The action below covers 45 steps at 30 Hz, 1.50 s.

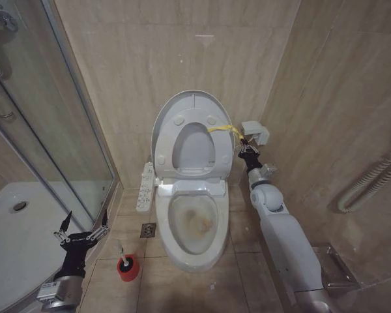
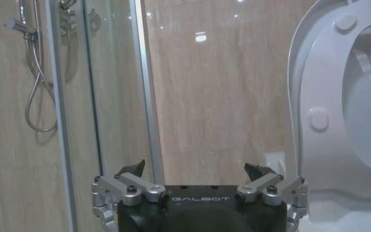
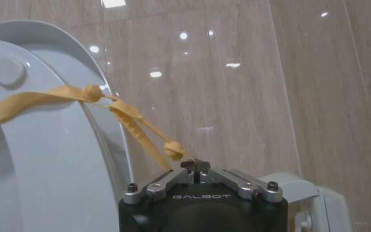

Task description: Open the toilet lid, clean the toilet bowl with a toilet brush, close the toilet lid, and flush.

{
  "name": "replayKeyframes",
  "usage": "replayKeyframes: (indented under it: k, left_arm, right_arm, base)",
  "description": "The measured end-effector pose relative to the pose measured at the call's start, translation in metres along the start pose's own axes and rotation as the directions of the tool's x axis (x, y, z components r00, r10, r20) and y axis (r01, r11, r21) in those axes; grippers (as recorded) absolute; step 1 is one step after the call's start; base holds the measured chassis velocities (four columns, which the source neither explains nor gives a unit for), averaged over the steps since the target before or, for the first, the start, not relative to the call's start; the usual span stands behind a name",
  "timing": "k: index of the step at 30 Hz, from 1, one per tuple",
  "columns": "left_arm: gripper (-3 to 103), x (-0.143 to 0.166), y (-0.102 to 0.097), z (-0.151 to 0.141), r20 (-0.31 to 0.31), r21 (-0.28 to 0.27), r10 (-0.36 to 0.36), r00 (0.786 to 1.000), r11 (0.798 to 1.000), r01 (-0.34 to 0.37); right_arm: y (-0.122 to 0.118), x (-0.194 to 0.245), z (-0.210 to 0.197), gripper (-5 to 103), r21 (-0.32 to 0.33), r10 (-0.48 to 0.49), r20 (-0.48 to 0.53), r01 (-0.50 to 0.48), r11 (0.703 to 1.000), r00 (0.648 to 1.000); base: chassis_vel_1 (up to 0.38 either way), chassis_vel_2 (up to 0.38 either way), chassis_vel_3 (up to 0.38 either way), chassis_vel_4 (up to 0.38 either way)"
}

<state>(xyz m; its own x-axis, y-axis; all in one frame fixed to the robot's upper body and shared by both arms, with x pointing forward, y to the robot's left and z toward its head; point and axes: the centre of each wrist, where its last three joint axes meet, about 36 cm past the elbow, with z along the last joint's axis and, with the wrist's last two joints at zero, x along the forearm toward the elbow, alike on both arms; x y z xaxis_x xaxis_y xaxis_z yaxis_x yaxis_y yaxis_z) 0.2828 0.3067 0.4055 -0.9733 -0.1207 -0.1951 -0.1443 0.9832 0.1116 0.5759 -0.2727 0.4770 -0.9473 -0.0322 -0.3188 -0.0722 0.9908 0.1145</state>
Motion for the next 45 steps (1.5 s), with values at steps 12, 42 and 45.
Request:
replayKeyframes:
  k: [12,42,45]
  left_arm:
    - [100,0.0,0.0,0.0,0.001,0.0,0.0,1.0,1.0,0.0]
    - [100,0.0,0.0,0.0,0.0,0.0,0.0,1.0,1.0,0.0]
    - [100,0.0,0.0,0.0,0.0,0.0,0.0,1.0,1.0,0.0]
  right_arm:
    - [0.002,-0.004,-0.002,1,0.039,0.02,0.033,-0.022,0.999,0.999]
    - [0.0,-0.05,-0.013,1,0.11,0.042,-0.062,-0.035,0.993,0.997]
    - [-0.001,-0.057,-0.015,1,0.111,0.042,-0.062,-0.035,0.993,0.997]
  base:
    - [-0.059,0.06,0.064,-0.068]
    - [0.0,0.0,0.0,0.0]
    - [0.0,0.0,0.0,0.0]
